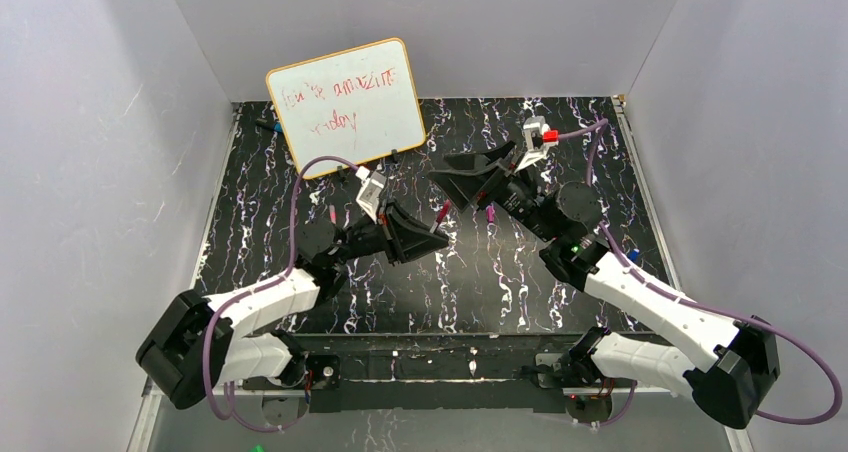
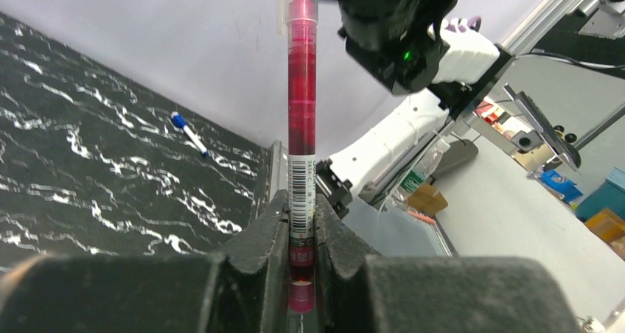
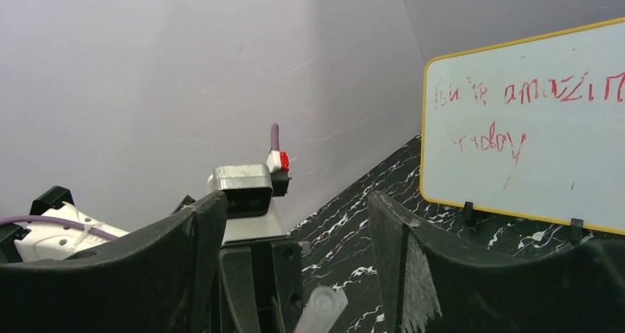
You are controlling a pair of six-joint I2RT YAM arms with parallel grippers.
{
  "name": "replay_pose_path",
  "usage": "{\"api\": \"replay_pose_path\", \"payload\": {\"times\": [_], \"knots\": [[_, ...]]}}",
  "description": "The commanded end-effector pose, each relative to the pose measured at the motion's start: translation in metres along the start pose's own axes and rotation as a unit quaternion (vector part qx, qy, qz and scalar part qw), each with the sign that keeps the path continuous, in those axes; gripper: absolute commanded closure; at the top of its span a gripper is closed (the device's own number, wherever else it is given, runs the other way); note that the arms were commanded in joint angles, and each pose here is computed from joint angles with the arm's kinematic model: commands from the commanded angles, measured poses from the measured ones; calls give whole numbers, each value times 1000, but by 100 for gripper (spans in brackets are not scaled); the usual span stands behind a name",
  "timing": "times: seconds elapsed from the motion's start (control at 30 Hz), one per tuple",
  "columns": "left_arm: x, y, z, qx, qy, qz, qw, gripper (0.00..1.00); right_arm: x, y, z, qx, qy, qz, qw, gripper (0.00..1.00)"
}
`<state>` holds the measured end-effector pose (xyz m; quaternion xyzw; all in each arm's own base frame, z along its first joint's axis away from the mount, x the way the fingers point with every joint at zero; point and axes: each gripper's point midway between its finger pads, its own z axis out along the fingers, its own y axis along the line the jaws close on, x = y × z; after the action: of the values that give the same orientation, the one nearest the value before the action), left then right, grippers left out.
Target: Insert the pens into the pen caps
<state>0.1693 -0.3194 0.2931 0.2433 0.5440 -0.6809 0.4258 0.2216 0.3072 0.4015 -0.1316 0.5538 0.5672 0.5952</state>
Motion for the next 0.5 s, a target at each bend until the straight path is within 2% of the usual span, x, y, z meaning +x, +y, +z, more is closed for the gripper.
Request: {"api": "replay_pose_path", "payload": {"times": [0.0, 0.33, 0.47], "knots": [[4, -16, -11, 19, 2, 16, 1000, 100, -31, 21, 5, -28, -35, -31, 999, 23], [-5, -12, -9, 7, -13, 33, 999, 100, -17, 22, 2, -37, -7, -20, 999, 23], [-8, -11, -5, 7, -14, 36, 999, 100, -10, 20, -2, -37, 1, -15, 999, 32]]}}
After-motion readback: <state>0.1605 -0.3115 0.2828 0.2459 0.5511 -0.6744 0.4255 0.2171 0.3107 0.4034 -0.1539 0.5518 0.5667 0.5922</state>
